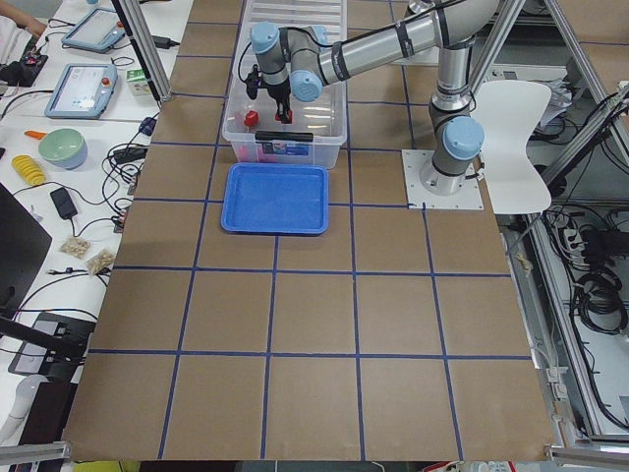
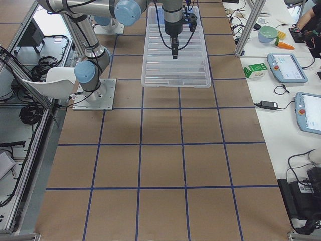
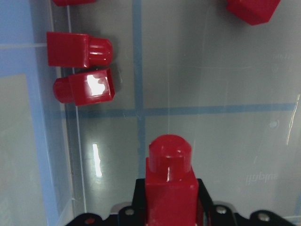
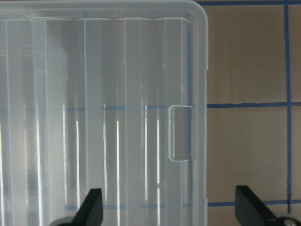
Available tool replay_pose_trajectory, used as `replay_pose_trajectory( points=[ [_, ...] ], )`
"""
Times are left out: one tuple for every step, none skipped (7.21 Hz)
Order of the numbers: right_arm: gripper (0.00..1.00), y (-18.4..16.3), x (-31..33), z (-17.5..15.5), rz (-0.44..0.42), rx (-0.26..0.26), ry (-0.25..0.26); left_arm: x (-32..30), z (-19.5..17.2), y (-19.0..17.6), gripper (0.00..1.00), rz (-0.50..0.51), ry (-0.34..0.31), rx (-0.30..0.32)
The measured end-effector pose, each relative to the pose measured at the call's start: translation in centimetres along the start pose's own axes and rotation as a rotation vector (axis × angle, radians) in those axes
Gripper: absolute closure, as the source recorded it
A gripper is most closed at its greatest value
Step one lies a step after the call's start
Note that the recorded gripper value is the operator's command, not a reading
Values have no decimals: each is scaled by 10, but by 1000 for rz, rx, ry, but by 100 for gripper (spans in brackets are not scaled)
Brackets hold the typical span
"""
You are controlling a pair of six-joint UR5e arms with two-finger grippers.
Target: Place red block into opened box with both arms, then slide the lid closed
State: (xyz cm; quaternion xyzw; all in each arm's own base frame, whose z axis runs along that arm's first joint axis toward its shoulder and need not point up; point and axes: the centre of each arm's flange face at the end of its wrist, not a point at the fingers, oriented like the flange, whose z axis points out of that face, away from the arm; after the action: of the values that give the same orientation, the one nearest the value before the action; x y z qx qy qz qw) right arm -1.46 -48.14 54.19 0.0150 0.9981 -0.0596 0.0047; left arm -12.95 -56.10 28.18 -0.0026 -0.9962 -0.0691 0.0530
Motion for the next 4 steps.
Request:
replay_pose_trajectory(
  points=[
    [0,-5,-31,6,24,-4,-13,-1,10,-5,100,4,0,0],
    [0,-11,-67,15,45,-4,-21,-2,20,-10,100,6,-1,-3],
    [0,-18,-102,26,57,2,-16,-3,31,-15,100,6,0,-12],
    [0,-22,-124,36,57,2,9,-4,42,-17,100,6,0,-23]
  ],
)
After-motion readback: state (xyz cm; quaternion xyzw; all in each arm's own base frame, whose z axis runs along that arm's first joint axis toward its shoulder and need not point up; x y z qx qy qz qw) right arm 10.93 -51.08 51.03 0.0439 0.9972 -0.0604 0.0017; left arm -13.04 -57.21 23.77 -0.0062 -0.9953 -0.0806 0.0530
